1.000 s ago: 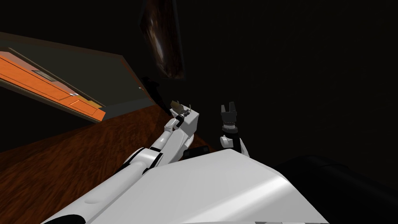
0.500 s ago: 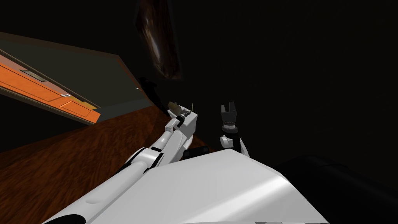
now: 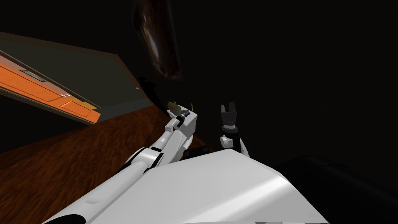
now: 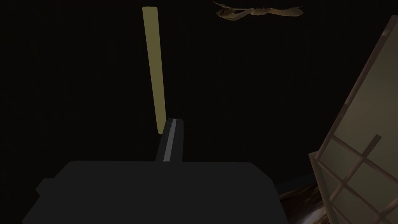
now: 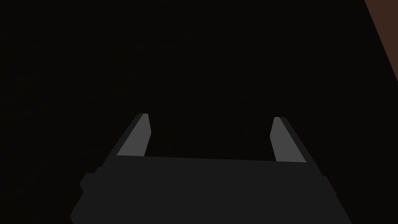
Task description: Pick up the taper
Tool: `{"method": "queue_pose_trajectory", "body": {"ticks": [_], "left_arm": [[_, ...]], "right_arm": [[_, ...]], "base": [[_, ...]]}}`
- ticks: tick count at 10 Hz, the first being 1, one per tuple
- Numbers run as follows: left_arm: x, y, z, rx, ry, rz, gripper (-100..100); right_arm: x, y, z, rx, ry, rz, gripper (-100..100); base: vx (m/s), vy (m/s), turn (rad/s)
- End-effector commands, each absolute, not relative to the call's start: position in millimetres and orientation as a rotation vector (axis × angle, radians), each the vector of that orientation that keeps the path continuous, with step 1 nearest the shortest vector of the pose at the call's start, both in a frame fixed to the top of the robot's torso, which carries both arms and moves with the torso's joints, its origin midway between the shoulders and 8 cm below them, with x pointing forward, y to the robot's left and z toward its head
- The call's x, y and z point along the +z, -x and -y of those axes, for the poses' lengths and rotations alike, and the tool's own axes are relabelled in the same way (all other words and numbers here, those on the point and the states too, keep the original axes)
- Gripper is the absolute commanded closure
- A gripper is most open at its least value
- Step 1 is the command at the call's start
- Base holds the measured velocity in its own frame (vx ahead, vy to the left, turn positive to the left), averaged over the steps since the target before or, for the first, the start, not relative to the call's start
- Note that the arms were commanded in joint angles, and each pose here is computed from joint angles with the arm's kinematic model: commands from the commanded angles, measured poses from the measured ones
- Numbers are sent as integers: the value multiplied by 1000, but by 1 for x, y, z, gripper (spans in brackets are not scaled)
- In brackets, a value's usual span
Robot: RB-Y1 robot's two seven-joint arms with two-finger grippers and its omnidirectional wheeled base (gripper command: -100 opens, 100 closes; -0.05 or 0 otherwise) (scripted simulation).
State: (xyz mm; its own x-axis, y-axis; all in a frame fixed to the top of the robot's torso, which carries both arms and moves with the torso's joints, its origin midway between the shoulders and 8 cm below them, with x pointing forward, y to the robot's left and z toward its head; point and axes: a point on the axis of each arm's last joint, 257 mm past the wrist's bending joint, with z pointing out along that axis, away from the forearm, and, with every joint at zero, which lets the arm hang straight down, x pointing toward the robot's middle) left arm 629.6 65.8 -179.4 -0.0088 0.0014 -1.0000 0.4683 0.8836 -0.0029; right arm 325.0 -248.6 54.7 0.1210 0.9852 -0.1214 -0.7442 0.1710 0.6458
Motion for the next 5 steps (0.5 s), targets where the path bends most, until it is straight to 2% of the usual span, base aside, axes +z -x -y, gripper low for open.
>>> {"method": "queue_pose_trajectory", "body": {"ticks": [1,2,4,5], "left_arm": [[-179,-630,-66,-383,-382,-1546,100],[-179,-630,-66,-383,-382,-1546,100],[-180,-623,-49,-414,-410,-1539,-100],[-180,-623,-49,-414,-410,-1539,-100]], "right_arm": [[55,-325,249,1339,-490,-603,0],[55,-325,249,1339,-490,-603,0],[55,-325,249,1339,-490,-603,0],[55,-325,249,1339,-490,-603,0]], "base": [[0,0,0],[0,0,0],[-6,13,-47],[-23,26,-79]]}}
